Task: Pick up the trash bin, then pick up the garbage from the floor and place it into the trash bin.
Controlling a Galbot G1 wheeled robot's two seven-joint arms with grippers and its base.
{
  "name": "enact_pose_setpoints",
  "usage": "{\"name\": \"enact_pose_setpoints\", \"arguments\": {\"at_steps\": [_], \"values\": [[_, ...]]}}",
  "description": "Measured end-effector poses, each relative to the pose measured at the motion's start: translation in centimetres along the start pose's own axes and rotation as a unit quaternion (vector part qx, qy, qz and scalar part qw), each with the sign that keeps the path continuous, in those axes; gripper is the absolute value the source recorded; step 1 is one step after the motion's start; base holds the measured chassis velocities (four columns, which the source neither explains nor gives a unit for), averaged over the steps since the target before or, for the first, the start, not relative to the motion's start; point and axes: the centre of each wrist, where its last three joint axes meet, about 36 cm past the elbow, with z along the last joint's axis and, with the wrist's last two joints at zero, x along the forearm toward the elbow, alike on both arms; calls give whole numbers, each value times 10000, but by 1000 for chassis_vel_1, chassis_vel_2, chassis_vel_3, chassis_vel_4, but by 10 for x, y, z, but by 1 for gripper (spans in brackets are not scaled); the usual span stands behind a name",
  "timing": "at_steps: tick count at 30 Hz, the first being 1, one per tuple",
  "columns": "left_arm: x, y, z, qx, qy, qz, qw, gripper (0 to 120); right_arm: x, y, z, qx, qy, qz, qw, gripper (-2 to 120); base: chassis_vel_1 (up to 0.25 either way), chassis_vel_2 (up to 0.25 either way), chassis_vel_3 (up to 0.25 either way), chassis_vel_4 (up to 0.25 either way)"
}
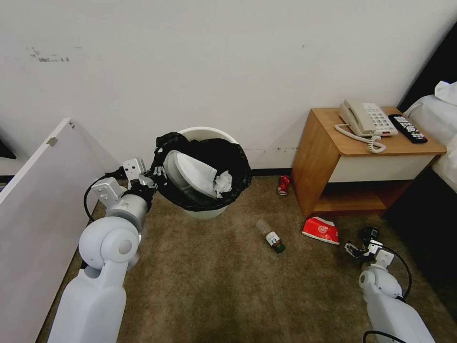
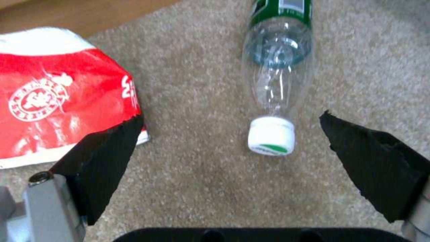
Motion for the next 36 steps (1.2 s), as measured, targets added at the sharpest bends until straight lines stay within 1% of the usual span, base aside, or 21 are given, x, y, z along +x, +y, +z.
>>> {"name": "enact_pose_setpoints", "arguments": {"at_steps": [6, 25, 36], "values": [[-1, 0, 1, 1, 24, -5, 10000, 5, -7, -3, 6, -30, 53, 43, 10000, 100, 0, 0, 0, 0], [-1, 0, 5, 11, 61, -6, 10000, 5, -17, -7, 8, -118, -2, 48, 9999, 100, 0, 0, 0, 0], [1, 0, 4, 23, 44, -6, 10000, 5, -21, -18, 15, -168, 58, 157, 9997, 100, 0, 0, 0, 0]]}}
